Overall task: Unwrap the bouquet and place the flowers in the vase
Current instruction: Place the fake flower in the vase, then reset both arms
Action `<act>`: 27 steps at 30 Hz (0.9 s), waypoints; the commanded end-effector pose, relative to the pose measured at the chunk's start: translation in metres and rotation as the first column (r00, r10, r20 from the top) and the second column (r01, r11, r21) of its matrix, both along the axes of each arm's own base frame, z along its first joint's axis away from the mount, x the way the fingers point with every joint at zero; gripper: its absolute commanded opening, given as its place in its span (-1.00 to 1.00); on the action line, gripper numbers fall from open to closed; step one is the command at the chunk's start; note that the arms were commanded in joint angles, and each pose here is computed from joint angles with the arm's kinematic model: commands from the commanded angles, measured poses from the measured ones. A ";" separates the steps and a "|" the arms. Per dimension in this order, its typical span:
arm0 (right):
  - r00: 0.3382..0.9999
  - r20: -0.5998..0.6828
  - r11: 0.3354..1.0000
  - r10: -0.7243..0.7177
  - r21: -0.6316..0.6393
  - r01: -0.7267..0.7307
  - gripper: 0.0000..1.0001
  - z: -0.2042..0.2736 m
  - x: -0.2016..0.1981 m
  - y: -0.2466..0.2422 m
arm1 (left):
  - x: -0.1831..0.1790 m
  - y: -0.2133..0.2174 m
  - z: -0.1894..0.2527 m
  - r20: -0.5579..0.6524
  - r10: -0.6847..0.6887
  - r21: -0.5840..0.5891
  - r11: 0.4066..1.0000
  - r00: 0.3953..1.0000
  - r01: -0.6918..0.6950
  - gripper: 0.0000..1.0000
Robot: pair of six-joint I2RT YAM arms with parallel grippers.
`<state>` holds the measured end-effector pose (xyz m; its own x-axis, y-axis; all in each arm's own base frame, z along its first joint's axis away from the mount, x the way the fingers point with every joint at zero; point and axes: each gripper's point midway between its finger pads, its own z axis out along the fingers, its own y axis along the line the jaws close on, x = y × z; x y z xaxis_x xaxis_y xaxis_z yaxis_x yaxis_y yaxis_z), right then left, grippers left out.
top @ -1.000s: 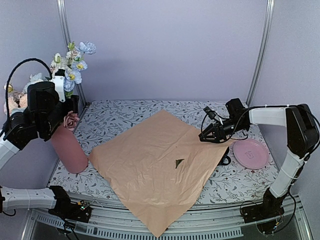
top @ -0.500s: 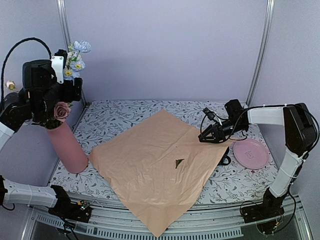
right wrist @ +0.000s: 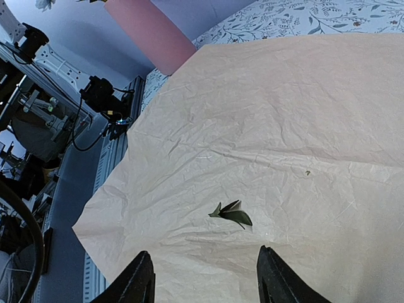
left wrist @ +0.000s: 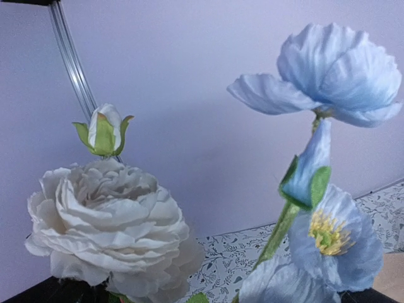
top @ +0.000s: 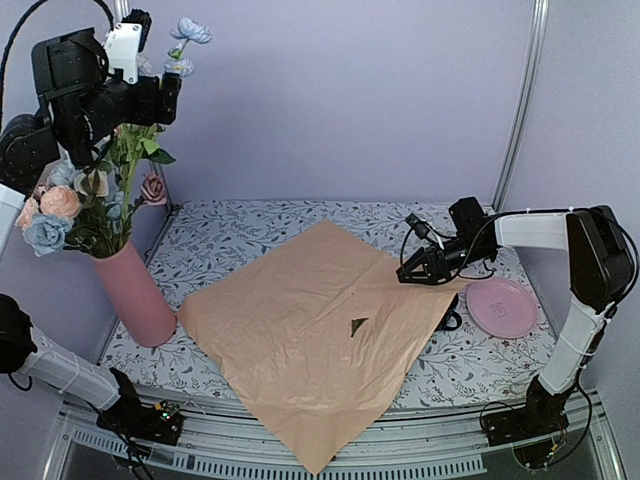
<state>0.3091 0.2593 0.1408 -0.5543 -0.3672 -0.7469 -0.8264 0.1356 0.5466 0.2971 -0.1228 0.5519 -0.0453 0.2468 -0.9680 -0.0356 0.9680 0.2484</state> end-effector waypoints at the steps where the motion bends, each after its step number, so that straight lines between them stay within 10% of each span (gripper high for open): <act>1: 1.000 0.008 1.000 0.006 0.012 -0.006 0.15 0.004 0.005 0.002 | 0.004 -0.015 0.023 0.042 0.013 0.078 0.997 0.999 -0.016 0.99; 27: 0.996 0.085 0.996 0.012 0.082 -0.019 0.19 0.069 0.003 0.012 | -0.040 0.060 -0.156 -0.315 0.194 0.044 0.981 0.929 -0.190 0.59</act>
<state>0.3098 0.2597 0.1477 -0.5597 -0.3615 -0.7457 -0.8235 0.1426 0.5491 0.2619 -0.0708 0.4298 -0.2982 0.2445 -0.9227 -0.1364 0.9458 0.2947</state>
